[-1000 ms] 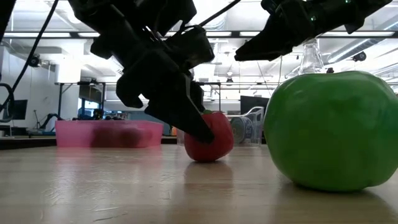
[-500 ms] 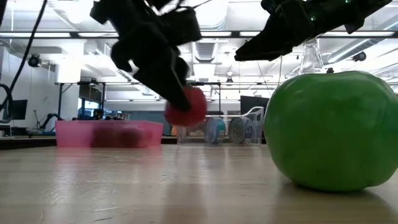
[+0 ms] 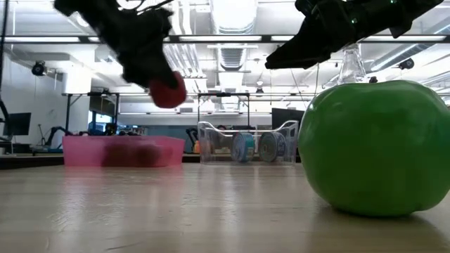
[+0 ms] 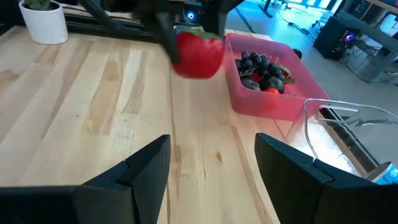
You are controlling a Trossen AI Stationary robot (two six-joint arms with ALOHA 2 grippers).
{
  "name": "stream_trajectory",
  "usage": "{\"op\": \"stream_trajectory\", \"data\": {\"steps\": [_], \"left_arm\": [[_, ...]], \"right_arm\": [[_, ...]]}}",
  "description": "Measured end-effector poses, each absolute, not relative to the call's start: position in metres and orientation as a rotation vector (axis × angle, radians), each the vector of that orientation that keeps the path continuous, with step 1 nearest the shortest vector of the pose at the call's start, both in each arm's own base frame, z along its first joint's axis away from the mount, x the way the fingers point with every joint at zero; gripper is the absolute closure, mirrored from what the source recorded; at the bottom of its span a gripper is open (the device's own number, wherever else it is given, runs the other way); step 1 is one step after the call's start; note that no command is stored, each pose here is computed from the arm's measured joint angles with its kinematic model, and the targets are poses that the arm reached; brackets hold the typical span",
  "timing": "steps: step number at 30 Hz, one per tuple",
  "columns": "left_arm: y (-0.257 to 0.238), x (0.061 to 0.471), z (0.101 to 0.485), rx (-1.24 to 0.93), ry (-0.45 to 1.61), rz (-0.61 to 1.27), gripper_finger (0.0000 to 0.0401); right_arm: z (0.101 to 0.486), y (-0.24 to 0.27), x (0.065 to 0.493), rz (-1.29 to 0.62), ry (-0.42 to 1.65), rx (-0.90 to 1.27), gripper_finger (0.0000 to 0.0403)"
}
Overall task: Pick & Place Food Item
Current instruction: Put the tomato into the pink bin
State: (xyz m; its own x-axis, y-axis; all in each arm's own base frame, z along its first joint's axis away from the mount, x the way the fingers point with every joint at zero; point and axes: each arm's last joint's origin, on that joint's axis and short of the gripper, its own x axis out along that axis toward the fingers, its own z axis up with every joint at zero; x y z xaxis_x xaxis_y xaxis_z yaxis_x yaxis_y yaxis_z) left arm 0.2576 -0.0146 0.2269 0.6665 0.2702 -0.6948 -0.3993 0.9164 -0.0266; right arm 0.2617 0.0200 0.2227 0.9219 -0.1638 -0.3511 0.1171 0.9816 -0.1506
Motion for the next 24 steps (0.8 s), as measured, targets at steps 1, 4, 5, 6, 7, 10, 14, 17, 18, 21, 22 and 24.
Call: {"op": "stream_trajectory", "data": {"steps": [1, 4, 5, 6, 7, 10, 14, 17, 18, 21, 22, 24], "left_arm": [[-0.011, 0.251, 0.226, -0.199, 0.736, 0.417, 0.0099], [0.001, 0.232, 0.222, -0.250, 0.692, 0.537, 0.0098], [0.005, 0.227, 0.222, -0.271, 0.672, 0.581, 0.0097], [0.009, 0.223, 0.222, -0.294, 0.648, 0.620, 0.0096], [0.013, 0.218, 0.221, -0.314, 0.629, 0.652, 0.0095], [0.022, 0.208, 0.218, -0.353, 0.603, 0.720, 0.0095], [0.035, 0.198, 0.218, -0.388, 0.567, 0.847, 0.0097], [0.044, 0.192, 0.216, -0.398, 0.556, 0.952, 0.0094], [0.047, 0.191, 0.216, -0.401, 0.552, 0.995, 0.0092], [0.053, 0.186, 0.214, -0.431, 0.530, 1.094, 0.0088], [0.055, 0.184, 0.213, -0.443, 0.531, 1.120, 0.0088], [0.058, 0.180, 0.211, -0.469, 0.526, 1.179, 0.0088]], "right_arm": [[0.223, 0.020, 0.262, -0.145, 0.371, -0.127, 0.0175], [0.223, 0.020, 0.262, -0.145, 0.370, -0.130, 0.0174], [0.223, 0.020, 0.262, -0.145, 0.370, -0.129, 0.0174], [0.223, 0.020, 0.262, -0.145, 0.370, -0.129, 0.0175], [0.223, 0.020, 0.262, -0.145, 0.370, -0.130, 0.0175], [0.223, 0.020, 0.262, -0.145, 0.370, -0.128, 0.0175], [0.223, 0.020, 0.262, -0.145, 0.370, -0.128, 0.0175], [0.223, 0.020, 0.262, -0.145, 0.370, -0.129, 0.0175], [0.223, 0.020, 0.262, -0.144, 0.370, -0.130, 0.0174], [0.223, 0.020, 0.262, -0.144, 0.370, -0.130, 0.0175], [0.223, 0.020, 0.262, -0.145, 0.370, -0.130, 0.0174], [0.223, 0.020, 0.262, -0.145, 0.370, -0.128, 0.0175]]}}
